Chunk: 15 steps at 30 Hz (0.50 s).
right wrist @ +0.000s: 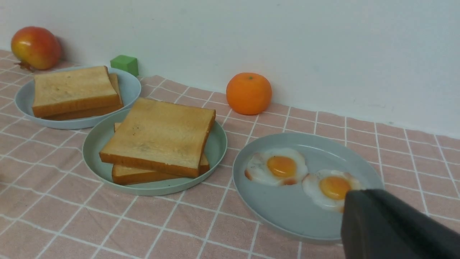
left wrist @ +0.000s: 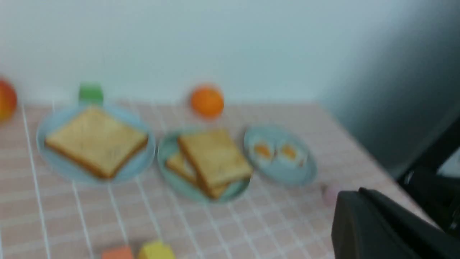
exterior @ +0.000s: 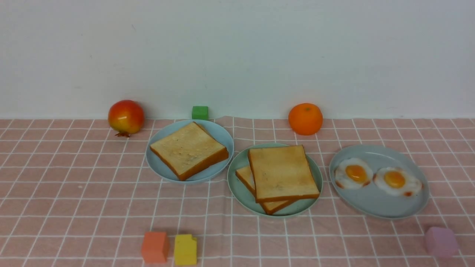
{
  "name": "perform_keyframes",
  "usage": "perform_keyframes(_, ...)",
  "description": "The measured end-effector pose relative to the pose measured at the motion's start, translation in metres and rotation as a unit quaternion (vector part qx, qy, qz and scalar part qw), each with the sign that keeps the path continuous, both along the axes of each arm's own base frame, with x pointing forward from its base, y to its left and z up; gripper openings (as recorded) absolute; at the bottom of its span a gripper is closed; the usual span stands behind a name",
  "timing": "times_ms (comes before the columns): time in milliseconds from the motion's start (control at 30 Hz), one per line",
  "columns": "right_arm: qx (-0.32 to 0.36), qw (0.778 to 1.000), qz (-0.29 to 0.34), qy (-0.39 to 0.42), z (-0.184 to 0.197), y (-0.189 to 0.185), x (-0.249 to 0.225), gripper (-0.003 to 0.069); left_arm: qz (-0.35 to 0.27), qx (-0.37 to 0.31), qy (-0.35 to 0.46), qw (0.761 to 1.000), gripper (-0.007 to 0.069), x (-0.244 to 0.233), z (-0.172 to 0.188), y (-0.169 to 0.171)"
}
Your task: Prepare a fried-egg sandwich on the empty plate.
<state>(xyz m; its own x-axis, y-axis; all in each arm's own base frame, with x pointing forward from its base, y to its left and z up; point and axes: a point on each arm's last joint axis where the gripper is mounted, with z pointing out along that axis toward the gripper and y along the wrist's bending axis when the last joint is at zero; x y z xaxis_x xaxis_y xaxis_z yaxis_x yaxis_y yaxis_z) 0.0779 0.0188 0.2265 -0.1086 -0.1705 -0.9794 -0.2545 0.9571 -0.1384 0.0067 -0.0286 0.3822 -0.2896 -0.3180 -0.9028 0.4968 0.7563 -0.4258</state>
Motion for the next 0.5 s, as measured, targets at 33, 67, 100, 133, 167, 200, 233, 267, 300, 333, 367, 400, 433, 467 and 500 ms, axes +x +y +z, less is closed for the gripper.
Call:
perform_keyframes(33,0.0,1.0,0.0,0.0,0.0,0.0,0.0,0.0004,0.001,-0.005,-0.011,1.0,0.0013,-0.006,-0.003,0.002)
perform_keyframes(67,0.0,1.0,0.0,0.0,0.0,0.0,0.0,0.0005,0.002,-0.008,-0.022,1.0,0.0013,-0.011,-0.005,0.004)
perform_keyframes(100,0.0,1.0,0.0,0.0,0.0,0.0,0.0,0.0006,0.004,-0.006,-0.033,0.999,0.0013,-0.014,-0.007,0.006)
perform_keyframes(133,0.0,1.0,0.0,0.0,0.0,0.0,0.0,0.0006,0.013,0.009,-0.053,0.998,0.0013,-0.017,-0.009,0.009)
perform_keyframes(167,0.0,1.0,0.0,0.0,0.0,0.0,0.0,0.0008,0.023,0.024,-0.066,0.997,0.0013,-0.018,-0.01,0.011)
perform_keyframes(200,0.0,1.0,0.0,0.0,0.0,0.0,0.0,0.0008,0.036,0.039,-0.077,0.996,0.0013,-0.017,-0.011,0.013)
perform_keyframes(233,0.0,1.0,0.0,0.0,0.0,0.0,0.0,0.0008,0.049,0.054,-0.082,0.994,0.0013,-0.015,-0.014,0.015)
perform_keyframes(267,0.0,1.0,0.0,0.0,0.0,0.0,0.0,0.0009,0.055,0.061,-0.081,0.993,0.0013,-0.013,-0.016,0.015)
perform_keyframes(300,0.0,1.0,0.0,0.0,0.0,0.0,0.0,0.001,0.075,0.075,-0.075,0.992,0.0013,-0.007,-0.022,0.017)
perform_keyframes(333,0.0,1.0,0.0,0.0,0.0,0.0,0.0,0.001,0.086,0.08,-0.069,0.991,0.0013,-0.004,-0.027,0.018)
perform_keyframes(367,0.0,1.0,0.0,0.0,0.0,0.0,0.0,0.001,0.108,0.085,-0.056,0.989,0.0013,0.002,-0.035,0.02)
perform_keyframes(400,0.0,1.0,0.0,0.0,0.0,0.0,0.0,0.001,0.142,0.085,-0.04,0.985,0.0013,0.012,-0.049,0.022)
perform_keyframes(433,0.0,1.0,0.0,0.0,0.0,0.0,0.0,0.001,0.176,0.083,-0.016,0.981,0.0013,0.022,-0.066,0.024)
perform_keyframes(467,0.0,1.0,0.0,0.0,0.0,0.0,0.0,0.001,0.194,0.079,-0.006,0.978,0.0013,0.027,-0.076,0.025)
perform_keyframes(500,0.0,1.0,0.0,0.0,0.0,0.0,0.0,0.001,0.21,0.076,0.0,0.975,0.0013,0.031,-0.087,0.026)
